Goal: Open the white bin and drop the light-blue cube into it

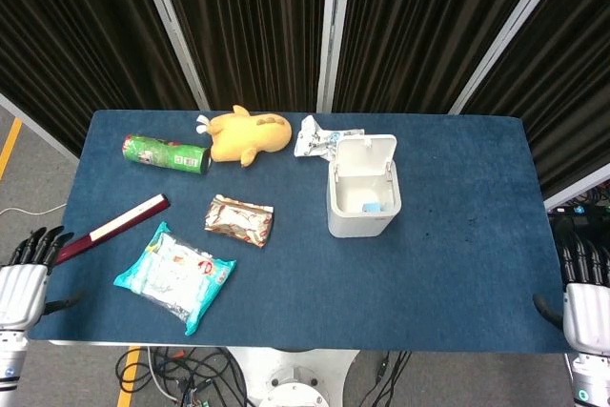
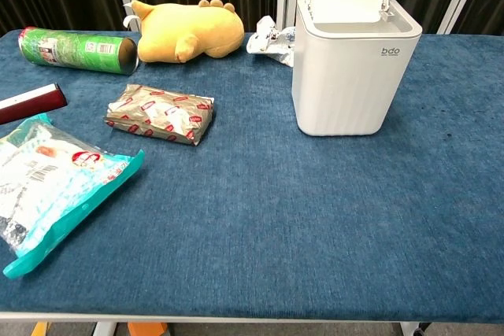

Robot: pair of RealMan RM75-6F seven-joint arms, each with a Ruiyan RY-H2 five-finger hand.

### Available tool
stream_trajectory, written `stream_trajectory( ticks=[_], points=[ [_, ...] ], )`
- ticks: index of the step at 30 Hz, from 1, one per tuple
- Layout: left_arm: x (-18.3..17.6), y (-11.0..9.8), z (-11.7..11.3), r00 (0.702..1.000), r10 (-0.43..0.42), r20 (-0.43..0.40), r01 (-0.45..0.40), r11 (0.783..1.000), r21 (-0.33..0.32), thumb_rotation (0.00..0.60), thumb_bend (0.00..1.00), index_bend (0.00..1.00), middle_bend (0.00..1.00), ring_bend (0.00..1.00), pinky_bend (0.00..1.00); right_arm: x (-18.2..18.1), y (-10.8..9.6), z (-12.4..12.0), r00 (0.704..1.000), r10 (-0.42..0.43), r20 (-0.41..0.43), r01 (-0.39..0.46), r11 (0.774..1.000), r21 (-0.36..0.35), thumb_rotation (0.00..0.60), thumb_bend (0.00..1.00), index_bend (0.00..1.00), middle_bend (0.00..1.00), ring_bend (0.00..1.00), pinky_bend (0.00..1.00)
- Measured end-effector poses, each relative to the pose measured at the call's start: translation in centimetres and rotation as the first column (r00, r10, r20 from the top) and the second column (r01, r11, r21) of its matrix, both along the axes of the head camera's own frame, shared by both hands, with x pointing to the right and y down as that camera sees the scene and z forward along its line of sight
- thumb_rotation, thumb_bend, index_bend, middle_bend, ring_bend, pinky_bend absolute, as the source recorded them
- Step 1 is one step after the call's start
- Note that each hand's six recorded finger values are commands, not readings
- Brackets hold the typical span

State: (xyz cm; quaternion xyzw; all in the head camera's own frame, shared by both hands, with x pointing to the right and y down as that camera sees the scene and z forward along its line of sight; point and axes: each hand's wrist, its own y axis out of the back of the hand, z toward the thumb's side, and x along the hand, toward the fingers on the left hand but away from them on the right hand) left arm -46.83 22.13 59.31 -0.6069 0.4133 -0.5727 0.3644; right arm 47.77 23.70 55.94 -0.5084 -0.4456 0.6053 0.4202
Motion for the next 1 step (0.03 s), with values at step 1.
stream_trajectory(
  ticks=[1],
  points=[
    [0.06, -0.01, 0.0, 1.0, 0.002, -0.001, -0.002, 1.0, 0.002, 0.6, 0.0, 0.14, 0.09, 0.03, 0.14, 0.24, 0.22, 0.07, 1.0, 0.008, 0.006, -0.008, 1.0, -0.002, 0.6, 0.06, 0.0, 0.0, 0.0, 0.0]
  ],
)
